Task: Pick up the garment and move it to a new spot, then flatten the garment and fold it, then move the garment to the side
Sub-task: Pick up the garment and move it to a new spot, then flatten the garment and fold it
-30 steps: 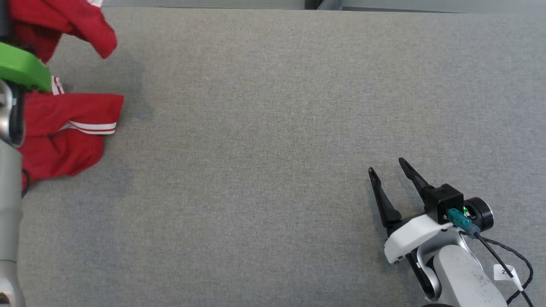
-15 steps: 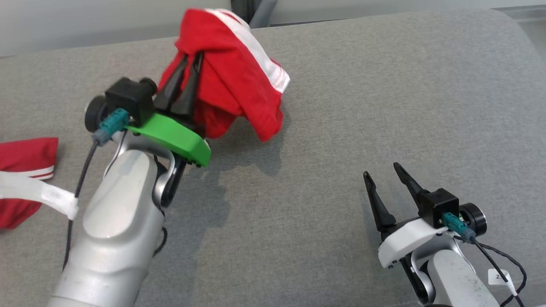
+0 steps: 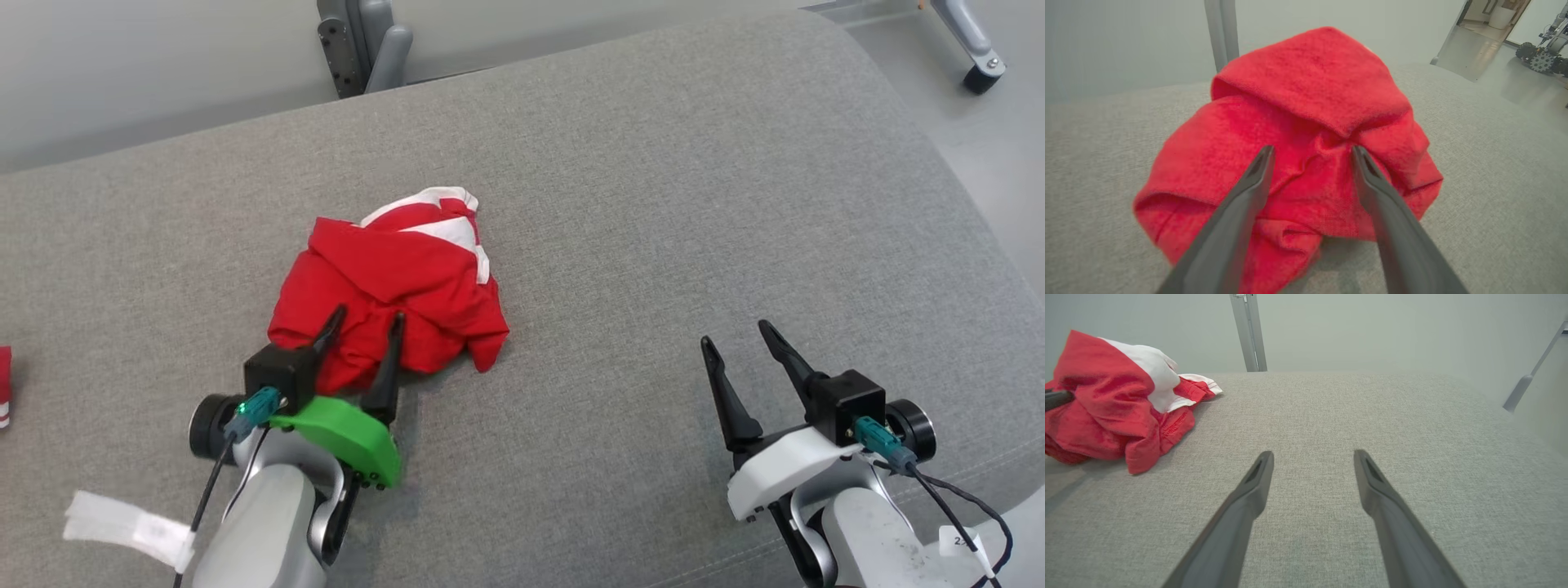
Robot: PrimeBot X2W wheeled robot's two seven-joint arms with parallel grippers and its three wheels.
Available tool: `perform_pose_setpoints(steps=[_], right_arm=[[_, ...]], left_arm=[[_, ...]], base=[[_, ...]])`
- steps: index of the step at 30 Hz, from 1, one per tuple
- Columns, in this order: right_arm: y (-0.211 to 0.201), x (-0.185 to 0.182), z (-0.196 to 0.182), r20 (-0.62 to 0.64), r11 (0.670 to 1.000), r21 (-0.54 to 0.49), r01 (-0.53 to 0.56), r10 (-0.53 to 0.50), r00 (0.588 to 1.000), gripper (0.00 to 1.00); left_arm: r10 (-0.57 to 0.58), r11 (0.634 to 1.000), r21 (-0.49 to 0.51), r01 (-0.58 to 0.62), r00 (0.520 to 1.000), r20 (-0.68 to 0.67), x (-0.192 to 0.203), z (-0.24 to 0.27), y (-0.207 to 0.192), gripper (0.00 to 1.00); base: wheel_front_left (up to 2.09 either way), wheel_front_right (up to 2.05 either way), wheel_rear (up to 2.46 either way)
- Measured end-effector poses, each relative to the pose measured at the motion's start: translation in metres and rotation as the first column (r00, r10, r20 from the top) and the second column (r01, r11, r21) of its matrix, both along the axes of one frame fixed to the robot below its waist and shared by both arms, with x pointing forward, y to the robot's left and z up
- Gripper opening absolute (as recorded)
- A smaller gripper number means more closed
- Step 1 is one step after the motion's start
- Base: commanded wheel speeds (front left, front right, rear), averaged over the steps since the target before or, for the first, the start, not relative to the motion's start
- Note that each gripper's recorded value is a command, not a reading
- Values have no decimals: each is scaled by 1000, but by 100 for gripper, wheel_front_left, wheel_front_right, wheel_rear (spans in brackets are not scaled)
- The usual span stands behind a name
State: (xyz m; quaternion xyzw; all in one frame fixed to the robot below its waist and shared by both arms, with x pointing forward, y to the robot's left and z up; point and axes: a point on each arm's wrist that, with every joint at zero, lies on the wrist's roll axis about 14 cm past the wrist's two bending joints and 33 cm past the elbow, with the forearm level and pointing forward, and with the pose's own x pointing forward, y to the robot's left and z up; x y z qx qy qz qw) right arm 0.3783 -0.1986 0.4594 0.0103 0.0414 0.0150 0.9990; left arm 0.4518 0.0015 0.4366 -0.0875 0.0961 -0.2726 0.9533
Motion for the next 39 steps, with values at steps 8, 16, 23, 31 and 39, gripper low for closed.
perform_pose_setpoints(steps=[8, 16, 23, 31, 39], right_arm=[[13, -3, 15, 51, 999, 17, -31, 30, 998, 100], [26, -11, 24, 80, 998, 29, -61, 59, 995, 100], [39, -18, 21, 75, 995, 38, -97, 94, 993, 100], [53, -13, 16, 59, 989, 42, -141, 138, 989, 100], [69, 35, 25, 76, 978, 117, -172, 164, 984, 100]], left_arm=[[208, 978, 23, -210, 977, 46, -24, 6, 68, 100], [383, 920, 55, -388, 920, 81, -60, 11, 135, 100], [458, 883, 75, -464, 885, 87, -92, 10, 165, 100], [495, 864, 61, -500, 865, 89, -104, 13, 178, 100], [502, 864, 14, -504, 862, 69, -97, 14, 174, 100]], base=[[0, 0, 0], [0, 0, 0], [0, 0, 0], [0, 0, 0], [0, 0, 0]])
